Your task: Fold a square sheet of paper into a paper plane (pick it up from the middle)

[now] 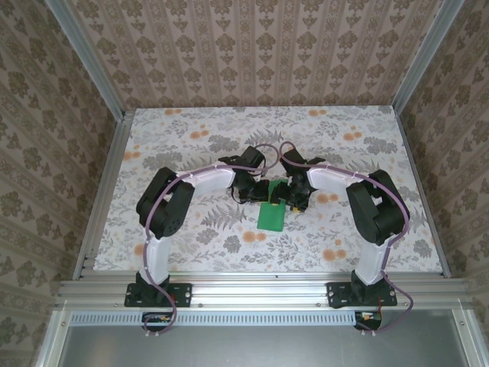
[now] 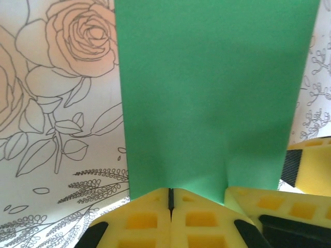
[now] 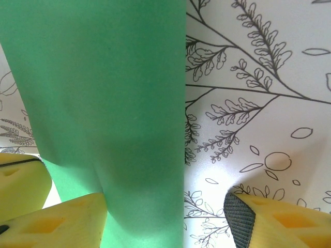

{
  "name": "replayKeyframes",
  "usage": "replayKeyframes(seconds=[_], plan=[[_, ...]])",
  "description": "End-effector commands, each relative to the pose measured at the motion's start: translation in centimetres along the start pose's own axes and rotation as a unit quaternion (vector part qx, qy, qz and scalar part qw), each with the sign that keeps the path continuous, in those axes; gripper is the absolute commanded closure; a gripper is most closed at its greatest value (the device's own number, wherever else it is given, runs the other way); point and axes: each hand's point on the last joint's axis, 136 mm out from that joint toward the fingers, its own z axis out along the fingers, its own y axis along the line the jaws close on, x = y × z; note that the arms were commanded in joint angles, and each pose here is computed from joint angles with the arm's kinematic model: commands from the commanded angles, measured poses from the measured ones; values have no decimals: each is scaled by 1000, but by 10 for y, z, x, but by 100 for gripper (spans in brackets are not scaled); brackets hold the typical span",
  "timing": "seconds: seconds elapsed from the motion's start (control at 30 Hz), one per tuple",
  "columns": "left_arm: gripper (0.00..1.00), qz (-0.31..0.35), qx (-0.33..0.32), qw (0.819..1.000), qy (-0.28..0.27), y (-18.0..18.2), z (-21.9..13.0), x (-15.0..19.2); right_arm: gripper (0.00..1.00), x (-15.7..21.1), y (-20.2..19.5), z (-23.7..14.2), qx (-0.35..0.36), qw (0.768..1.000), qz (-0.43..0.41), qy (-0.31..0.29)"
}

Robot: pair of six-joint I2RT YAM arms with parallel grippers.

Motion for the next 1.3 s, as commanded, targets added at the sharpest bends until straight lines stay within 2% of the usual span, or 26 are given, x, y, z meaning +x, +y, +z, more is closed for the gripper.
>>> replayKeyframes(seconds=[0.0,0.4,0.73,0.83,0.93,1.07,1.27], plan=[[100,10,-5,1000,18,0,8,5,33,4,-24,23,54,998,6,12],[100,3,-35,998,42,19,25,19,32,-1,-13,10,36,999,-2,1],[100,7,-50,998,42,25,23,20,25,-18,11,-56,-41,996,-22,-73],[100,10,-49,998,41,23,23,18,35,-16,29,-62,-104,991,-29,-80],[100,11,-50,998,41,23,22,18,57,-12,43,-55,-159,985,-22,-66],[100,12,-51,998,43,24,22,19,80,-9,44,-36,-176,983,-9,-42],[100,12,-53,998,44,25,22,19,83,-4,33,-16,-179,983,5,-26]])
